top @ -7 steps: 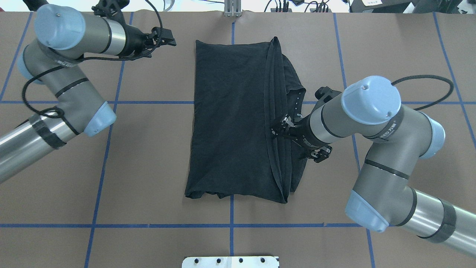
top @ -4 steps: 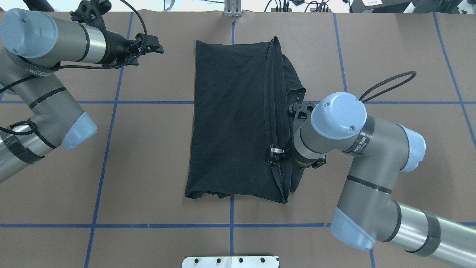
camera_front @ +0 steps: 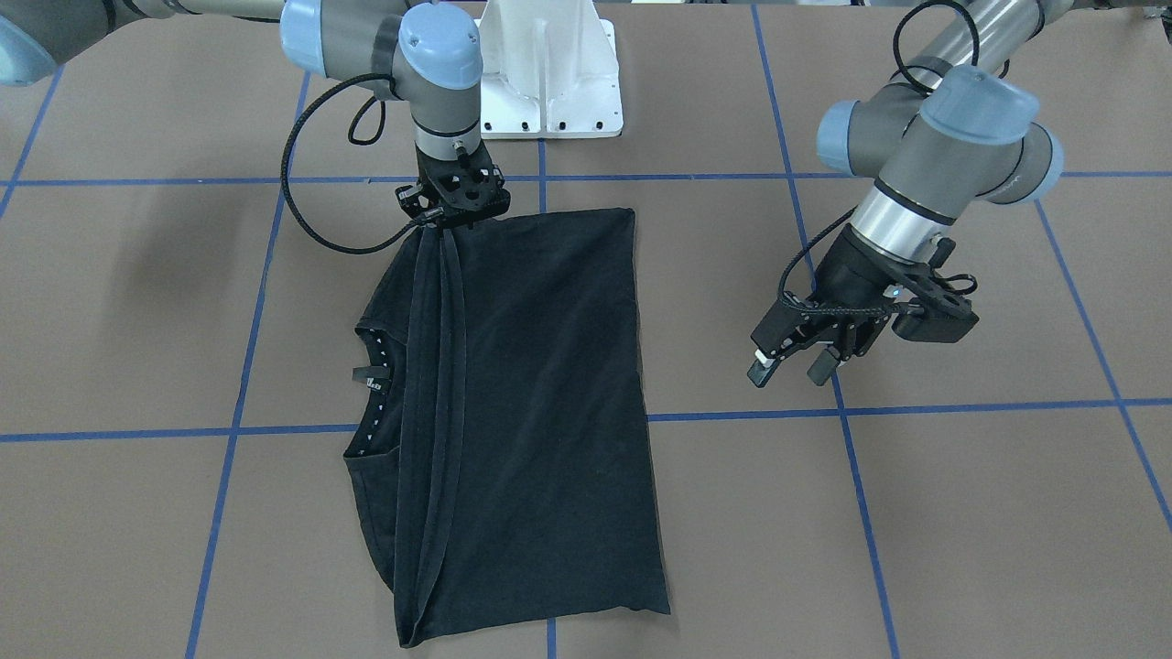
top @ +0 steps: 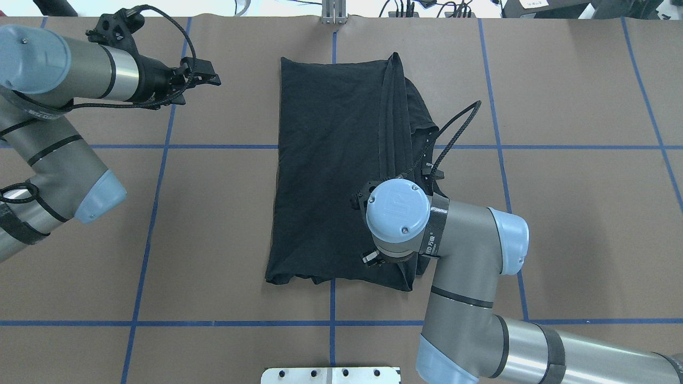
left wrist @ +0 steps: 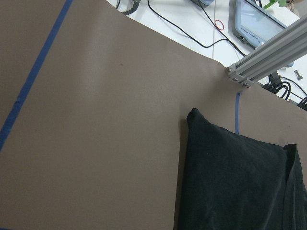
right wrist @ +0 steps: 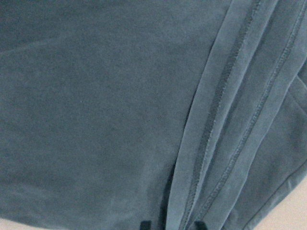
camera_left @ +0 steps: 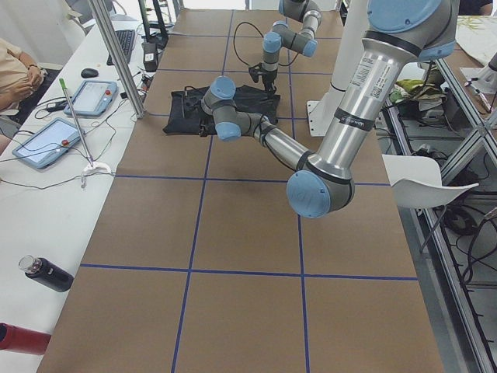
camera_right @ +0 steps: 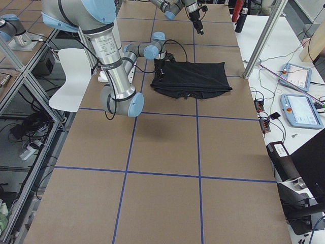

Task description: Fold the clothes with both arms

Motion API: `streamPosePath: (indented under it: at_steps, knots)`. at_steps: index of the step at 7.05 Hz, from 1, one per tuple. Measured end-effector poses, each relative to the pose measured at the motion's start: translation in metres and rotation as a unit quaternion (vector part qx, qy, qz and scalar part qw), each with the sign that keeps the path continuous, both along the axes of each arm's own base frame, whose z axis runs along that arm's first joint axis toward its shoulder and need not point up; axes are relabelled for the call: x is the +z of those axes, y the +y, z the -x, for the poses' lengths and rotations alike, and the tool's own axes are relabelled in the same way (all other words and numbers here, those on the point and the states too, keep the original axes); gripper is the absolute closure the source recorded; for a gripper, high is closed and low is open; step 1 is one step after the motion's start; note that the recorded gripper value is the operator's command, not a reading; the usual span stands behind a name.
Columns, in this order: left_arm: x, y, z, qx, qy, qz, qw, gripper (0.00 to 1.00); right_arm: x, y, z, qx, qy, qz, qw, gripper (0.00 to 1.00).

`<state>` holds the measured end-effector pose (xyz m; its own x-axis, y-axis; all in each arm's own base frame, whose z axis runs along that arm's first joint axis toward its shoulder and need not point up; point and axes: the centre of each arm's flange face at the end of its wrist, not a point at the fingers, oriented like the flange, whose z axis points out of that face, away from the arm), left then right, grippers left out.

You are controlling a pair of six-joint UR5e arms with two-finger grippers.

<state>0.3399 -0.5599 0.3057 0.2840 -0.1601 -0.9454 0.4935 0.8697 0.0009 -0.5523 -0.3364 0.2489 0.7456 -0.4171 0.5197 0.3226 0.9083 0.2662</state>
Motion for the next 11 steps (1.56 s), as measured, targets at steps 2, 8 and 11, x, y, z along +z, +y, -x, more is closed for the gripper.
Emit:
streamPosePath:
  at_steps: [2,8,11]
  knots:
    - [0.002,0.0,-0.001,-0.001,0.002,0.005,1.0,0.01,0.006,0.003,0.006,-0.01,0.015,-0.012,0.9998,0.6]
    - [-0.001,0.002,-0.001,-0.002,0.008,0.007,0.9999,0.01,0.017,0.015,0.019,-0.018,0.031,-0.023,0.9991,1.0]
    - [-0.002,0.002,-0.001,-0.004,0.012,0.011,0.9999,0.01,0.017,0.013,0.018,-0.016,0.032,-0.027,0.999,1.0]
